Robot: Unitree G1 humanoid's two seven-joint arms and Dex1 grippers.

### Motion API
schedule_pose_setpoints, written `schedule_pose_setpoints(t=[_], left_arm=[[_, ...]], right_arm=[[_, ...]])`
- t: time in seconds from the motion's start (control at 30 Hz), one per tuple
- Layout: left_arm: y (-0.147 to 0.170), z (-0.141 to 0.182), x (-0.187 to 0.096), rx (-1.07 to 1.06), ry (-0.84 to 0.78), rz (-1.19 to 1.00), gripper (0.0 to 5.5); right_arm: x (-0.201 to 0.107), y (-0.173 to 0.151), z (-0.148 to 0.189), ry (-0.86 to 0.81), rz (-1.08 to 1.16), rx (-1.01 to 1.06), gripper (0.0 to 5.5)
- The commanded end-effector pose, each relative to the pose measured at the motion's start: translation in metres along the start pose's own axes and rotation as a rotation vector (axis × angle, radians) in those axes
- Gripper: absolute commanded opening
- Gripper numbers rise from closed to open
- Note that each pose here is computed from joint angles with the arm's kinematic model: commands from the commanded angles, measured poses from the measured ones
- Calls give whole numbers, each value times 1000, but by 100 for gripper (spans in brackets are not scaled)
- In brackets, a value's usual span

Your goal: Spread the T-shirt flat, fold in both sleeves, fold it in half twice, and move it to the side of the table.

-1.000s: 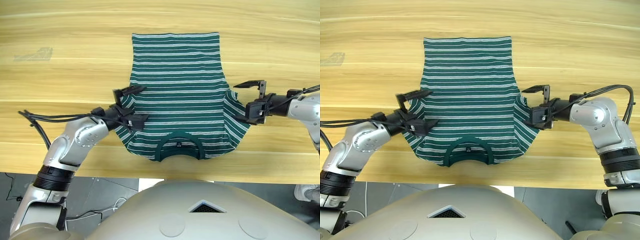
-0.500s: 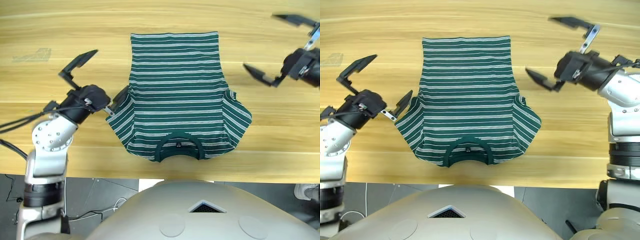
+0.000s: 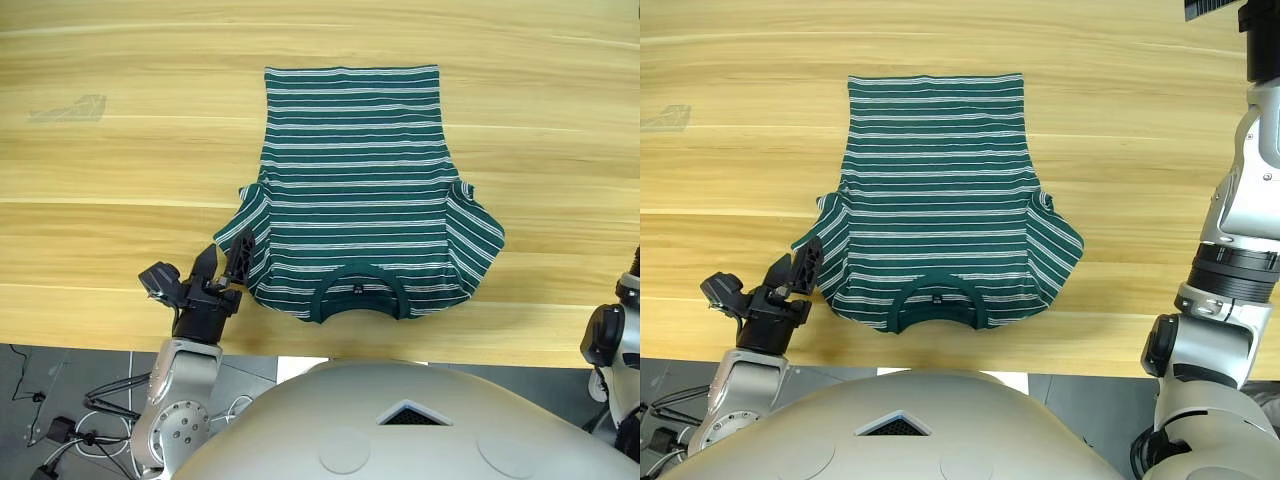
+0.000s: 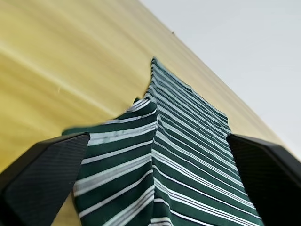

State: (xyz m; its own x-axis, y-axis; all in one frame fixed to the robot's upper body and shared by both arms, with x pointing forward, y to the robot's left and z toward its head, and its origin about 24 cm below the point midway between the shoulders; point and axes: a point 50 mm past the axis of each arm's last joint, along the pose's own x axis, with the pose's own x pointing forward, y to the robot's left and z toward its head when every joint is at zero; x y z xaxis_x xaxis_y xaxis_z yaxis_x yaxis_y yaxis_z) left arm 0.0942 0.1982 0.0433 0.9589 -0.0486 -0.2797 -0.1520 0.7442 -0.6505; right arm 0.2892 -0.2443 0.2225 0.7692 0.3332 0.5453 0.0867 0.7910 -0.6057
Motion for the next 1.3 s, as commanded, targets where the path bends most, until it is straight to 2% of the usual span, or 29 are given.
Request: schedule_pose_setpoints(t=[0.03,0.2,0.43,0.63,0.83,0.97,1.3], left_arm=[[7,-6,9,41,-15,98,540],[4,-17,19,89,45,103,540],[17,-23,28,112,73,158,540],[30,-16,26,122,1,263,540],[23,-9,22,29,-71,194,540],[27,-13,23,39,-37,203,540],[39,-11,38,137,16,218,382]], right_arm=[[-1,-4,3,-6,-19,-13,538],[-8,-3,1,6,-16,-40,538],[-17,-3,-1,28,-18,-49,538],[-23,-4,-3,47,-23,-53,538],[-23,0,-4,49,-12,-53,538],[-22,1,-4,48,-9,-58,538],[-23,4,-5,52,-7,-58,540]])
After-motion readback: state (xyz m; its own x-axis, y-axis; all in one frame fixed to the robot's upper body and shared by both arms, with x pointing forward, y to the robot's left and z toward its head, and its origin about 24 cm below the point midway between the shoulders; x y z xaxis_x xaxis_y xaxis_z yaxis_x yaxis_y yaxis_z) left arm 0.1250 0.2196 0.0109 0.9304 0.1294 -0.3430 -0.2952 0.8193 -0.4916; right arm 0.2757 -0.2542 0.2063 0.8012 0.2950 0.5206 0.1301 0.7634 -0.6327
